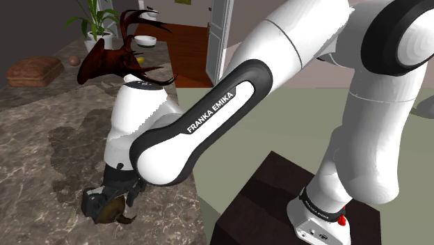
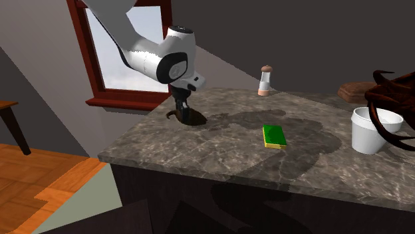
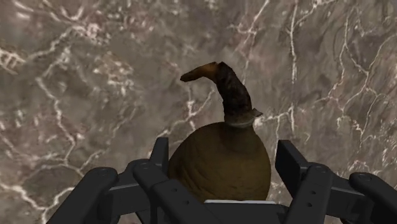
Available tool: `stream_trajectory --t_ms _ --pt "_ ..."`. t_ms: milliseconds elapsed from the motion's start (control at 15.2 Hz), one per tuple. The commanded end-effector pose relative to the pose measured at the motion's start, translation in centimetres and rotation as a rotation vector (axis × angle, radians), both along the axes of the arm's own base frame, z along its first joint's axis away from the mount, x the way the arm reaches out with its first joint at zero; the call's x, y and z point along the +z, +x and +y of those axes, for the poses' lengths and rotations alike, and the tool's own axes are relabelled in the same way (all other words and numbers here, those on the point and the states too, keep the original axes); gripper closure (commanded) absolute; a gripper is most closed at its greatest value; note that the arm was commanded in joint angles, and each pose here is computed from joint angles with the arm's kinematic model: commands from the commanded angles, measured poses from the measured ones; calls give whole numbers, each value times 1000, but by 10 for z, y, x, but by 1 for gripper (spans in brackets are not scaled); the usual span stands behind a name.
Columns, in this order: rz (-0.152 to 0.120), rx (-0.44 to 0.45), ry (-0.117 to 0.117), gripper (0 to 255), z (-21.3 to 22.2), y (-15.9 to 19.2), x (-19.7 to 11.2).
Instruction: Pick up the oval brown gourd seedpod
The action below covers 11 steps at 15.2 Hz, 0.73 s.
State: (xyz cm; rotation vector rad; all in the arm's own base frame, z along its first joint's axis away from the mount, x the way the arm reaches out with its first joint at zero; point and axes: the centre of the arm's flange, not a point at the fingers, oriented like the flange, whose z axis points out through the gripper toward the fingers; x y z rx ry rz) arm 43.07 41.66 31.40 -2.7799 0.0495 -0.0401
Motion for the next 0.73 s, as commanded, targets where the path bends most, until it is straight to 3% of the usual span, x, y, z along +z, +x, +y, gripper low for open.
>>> stream_trajectory --t_ms 0,660 --pt "0 0 0 255 0 0 11" --pt "0 0 0 255 0 0 54"
